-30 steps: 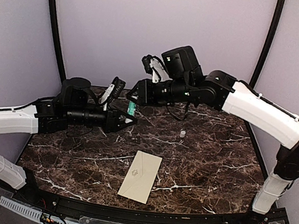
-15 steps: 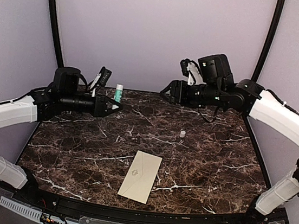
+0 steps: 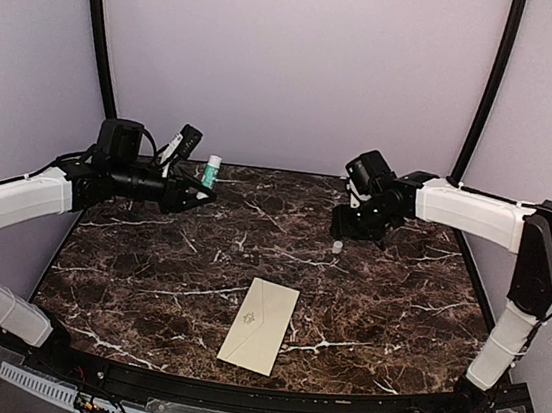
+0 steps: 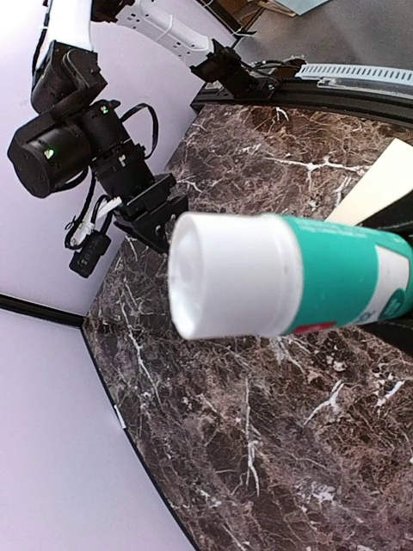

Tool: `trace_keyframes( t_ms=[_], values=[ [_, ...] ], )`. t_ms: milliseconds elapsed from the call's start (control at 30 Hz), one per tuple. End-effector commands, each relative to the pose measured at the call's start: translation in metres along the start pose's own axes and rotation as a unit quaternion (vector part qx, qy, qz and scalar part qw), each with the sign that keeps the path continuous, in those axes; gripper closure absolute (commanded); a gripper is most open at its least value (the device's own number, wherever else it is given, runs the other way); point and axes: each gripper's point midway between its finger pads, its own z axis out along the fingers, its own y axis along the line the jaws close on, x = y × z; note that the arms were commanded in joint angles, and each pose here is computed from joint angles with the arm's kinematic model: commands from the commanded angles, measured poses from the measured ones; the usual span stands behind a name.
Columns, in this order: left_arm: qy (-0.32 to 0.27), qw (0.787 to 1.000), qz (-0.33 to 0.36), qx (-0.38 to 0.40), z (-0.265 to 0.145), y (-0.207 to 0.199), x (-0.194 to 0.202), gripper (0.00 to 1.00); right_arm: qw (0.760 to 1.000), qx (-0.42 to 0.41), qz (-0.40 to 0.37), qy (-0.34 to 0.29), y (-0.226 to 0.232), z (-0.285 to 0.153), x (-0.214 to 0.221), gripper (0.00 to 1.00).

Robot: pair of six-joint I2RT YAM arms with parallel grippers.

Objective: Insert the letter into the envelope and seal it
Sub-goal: Close the solid glue cap on the solid glue.

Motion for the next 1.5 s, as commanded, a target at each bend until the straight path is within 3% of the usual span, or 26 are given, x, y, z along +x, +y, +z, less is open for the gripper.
trace_keyframes(
  t_ms=[0, 133, 467, 867, 1467],
  values=[
    [-0.007, 1.000, 0.023, 0.020, -0.004, -0.006, 0.004, 0.95, 0.999, 0.035, -0.022, 0.019, -0.014, 0.026, -0.004, 0.39],
    [-0.010, 1.000, 0.025, 0.010, -0.007, -0.005, 0.001, 0.94, 0.997, 0.057, -0.027, 0.051, -0.026, 0.065, 0.004, 0.41],
    [-0.012, 1.000, 0.023, 0.010, -0.009, -0.006, 0.000, 0.94, 0.996, 0.060, -0.018, 0.061, -0.036, 0.100, 0.004, 0.50],
    [-0.008, 1.000, 0.018, 0.011, -0.008, -0.005, 0.002, 0.94, 0.996, 0.069, -0.025, 0.058, -0.038, 0.117, -0.007, 0.64],
    [-0.006, 1.000, 0.014, 0.015, -0.006, -0.006, 0.003, 0.94, 0.993, 0.088, -0.028, 0.074, -0.044, 0.128, -0.001, 0.76]
  ],
)
